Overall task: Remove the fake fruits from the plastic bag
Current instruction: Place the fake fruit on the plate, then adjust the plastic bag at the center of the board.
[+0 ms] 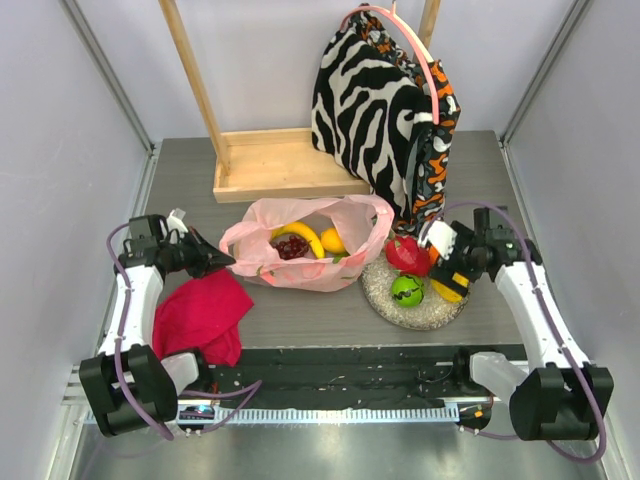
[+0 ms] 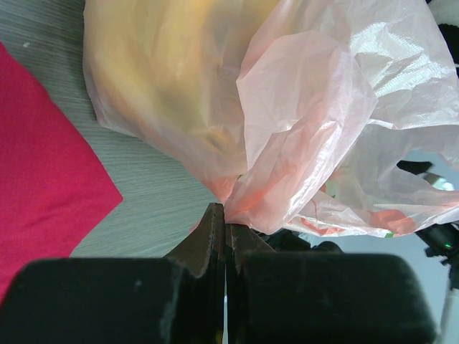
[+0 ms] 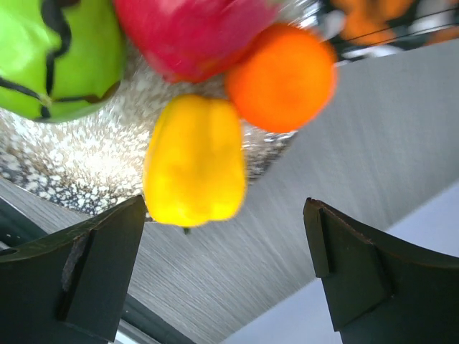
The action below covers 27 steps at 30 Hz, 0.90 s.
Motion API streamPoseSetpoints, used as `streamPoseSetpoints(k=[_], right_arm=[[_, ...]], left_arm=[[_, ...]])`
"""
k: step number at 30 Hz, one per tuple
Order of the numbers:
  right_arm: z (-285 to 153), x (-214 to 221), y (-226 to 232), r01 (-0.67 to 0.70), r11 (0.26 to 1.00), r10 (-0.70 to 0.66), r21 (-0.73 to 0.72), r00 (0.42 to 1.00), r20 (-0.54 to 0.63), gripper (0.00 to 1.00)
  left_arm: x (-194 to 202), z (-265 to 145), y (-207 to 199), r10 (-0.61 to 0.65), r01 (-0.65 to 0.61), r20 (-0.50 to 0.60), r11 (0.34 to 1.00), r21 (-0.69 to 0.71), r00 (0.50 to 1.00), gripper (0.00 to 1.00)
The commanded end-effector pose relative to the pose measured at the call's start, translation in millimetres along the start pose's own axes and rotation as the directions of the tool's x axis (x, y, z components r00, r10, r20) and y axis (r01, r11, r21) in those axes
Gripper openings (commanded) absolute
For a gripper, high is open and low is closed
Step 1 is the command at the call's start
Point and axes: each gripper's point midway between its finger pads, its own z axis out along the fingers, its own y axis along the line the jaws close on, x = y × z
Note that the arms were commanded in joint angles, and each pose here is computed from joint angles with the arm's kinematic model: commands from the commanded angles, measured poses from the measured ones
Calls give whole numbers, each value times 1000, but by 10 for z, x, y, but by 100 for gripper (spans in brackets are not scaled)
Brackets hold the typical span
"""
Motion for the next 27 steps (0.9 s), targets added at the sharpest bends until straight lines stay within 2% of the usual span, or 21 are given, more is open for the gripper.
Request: streamPoseSetpoints(k=[1,2,4,6,7,9,10,11,13,14,17,19,21,22,24,27], right_arm=[[-666,-607,-239,-86,994,70,71,977,203,100],[-912,-815,-314,-97,992,72,81,961,269,100],[-1304,-1420,-295,-101,995,96,-13,884,458,100],[-1504,-1878,-311,-118,990,144,-82,826,544,97],[-1654,-2375,-288,-96,986,158,-133,778,608,94],[-1798,-2810,-223,-53,984,155,-172,735,660,82],[-2001,-3172,-151,14,986,112,-165,675,729,78],[-1871,-3376,-95,17,975,154,-224,675,722,71],[-1816,-3731,128,112,965,111,-238,646,755,64],[-1546,-3834,207,145,955,95,-257,673,733,60],[-1115,-3986,596,250,919,46,-306,701,712,50],[-704,-3979,826,268,893,48,-362,742,668,45],[-379,-3964,1016,264,904,9,-338,776,631,42],[-123,-3855,1103,257,912,-19,-318,804,594,43],[102,-3721,1258,262,921,-68,-289,837,543,41],[224,-3281,1777,311,866,-93,-392,870,485,41]], left_arm=[[-79,-60,-100,57,-57,22,998,26,998,0],[-65,-70,-98,64,-64,23,998,25,998,0],[-17,-104,-136,80,-81,17,996,46,997,0],[41,-129,-184,98,-97,3,992,78,995,0],[77,-144,-208,106,-105,-6,990,93,994,0],[157,-171,-266,118,-114,-23,985,129,993,0],[178,-182,-284,118,-113,-27,984,140,993,0],[207,-203,-320,121,-116,-27,981,155,992,0],[227,-225,-340,127,-122,-24,979,164,992,0],[232,-240,-355,131,-125,-21,978,167,991,0],[234,-308,-442,158,-155,0,970,185,988,0],[234,-378,-551,180,-179,16,960,216,984,0],[270,-457,-701,195,-191,14,940,283,981,0],[299,-482,-754,202,-194,7,931,309,979,0],[331,-510,-801,199,-186,-2,923,335,980,0],[383,-507,-755,187,-175,-7,929,326,982,0]])
